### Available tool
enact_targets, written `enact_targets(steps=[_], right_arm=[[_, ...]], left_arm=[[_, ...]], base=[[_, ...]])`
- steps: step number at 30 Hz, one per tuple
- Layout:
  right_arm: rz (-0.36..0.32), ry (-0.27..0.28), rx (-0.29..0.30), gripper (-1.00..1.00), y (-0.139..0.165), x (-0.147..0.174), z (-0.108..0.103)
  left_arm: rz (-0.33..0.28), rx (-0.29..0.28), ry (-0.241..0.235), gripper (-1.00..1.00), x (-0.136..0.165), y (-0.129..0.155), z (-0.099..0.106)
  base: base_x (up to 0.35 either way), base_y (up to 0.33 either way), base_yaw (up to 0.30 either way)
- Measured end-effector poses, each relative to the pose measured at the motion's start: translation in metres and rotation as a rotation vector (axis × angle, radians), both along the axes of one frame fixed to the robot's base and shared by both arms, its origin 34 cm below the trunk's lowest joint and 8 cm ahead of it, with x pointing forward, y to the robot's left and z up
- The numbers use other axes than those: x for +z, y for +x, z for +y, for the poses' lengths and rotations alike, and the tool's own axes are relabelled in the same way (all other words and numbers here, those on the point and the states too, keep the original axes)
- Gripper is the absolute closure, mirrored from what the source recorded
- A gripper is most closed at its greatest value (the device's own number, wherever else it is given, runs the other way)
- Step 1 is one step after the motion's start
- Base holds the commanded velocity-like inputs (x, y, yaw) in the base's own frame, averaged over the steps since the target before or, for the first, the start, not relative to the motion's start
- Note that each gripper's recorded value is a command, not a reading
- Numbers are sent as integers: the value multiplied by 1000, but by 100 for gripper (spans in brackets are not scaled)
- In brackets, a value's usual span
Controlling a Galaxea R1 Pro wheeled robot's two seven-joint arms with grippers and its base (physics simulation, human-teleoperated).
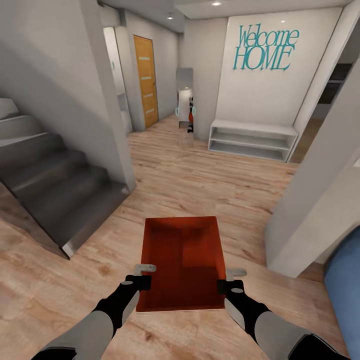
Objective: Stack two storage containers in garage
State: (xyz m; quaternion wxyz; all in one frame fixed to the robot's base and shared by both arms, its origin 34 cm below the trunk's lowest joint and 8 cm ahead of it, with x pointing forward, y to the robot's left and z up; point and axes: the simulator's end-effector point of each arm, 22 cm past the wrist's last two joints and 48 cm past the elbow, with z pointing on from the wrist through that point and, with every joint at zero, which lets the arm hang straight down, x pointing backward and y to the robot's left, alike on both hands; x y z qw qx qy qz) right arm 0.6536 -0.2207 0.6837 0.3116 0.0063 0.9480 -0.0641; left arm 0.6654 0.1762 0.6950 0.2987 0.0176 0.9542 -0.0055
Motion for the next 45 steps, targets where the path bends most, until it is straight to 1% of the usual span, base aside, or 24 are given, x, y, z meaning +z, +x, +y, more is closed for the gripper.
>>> enact_targets(steps=[8,20,45], right_arm=[[0,0,0,100,0,0,0],[-1,-1,0,100,0,0,0],[0,-1,1,100,0,0,0]], left_arm=[[0,0,0,100,0,0,0],[-1,0,0,100,0,0,0],[-1,0,0,100,0,0,0]], base=[[323,0,-22],[323,0,-207],[323,0,-6]])
